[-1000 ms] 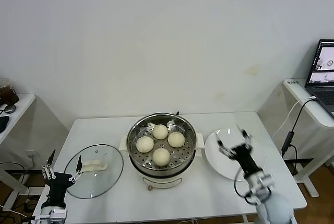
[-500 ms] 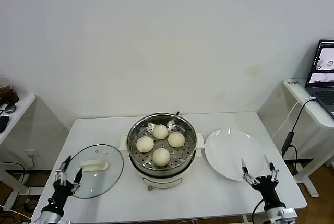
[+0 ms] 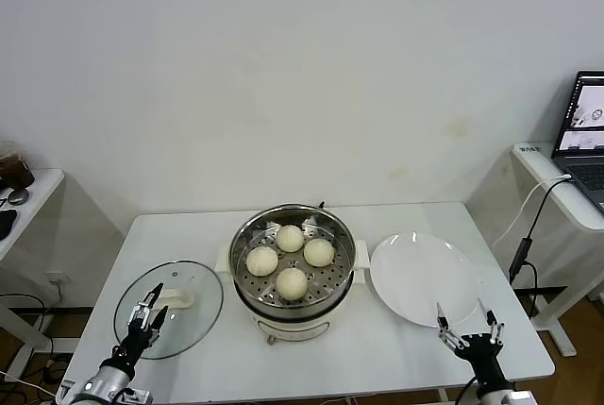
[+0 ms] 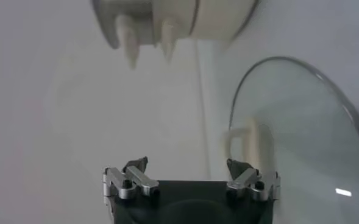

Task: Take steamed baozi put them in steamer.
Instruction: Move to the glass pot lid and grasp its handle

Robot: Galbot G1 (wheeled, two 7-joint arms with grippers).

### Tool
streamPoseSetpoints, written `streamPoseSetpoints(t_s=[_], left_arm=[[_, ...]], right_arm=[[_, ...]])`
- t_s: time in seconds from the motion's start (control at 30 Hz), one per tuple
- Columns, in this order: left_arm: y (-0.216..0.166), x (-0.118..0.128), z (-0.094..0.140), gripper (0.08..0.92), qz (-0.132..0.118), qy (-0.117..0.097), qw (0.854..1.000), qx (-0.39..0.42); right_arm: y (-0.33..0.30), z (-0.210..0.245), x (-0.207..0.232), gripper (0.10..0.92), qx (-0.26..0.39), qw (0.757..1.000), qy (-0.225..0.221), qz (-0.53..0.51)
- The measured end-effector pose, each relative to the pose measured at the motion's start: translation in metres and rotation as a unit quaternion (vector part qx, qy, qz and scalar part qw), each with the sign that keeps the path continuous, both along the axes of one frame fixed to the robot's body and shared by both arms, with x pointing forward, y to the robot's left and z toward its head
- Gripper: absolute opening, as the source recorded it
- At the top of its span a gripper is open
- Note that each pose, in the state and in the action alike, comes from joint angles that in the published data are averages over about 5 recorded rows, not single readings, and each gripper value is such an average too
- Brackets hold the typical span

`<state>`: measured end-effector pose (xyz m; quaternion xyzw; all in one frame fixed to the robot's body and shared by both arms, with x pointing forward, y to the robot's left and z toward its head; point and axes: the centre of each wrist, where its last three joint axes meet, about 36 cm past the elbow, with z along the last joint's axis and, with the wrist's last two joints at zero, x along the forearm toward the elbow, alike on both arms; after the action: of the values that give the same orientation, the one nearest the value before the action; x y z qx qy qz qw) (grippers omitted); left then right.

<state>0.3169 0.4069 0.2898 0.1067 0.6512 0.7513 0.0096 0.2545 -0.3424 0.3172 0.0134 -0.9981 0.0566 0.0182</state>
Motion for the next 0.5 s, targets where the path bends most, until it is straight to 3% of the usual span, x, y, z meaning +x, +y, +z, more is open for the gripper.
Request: streamPoseSetpoints(t_s=[0.5], left_arm=[[0.005,0.039,-0.011,0.823,0.008,0.003,1.0,0.027]], right_arm=[[0.018,0.002,-0.004,0.823,0.015,1.0,0.012,0.013]])
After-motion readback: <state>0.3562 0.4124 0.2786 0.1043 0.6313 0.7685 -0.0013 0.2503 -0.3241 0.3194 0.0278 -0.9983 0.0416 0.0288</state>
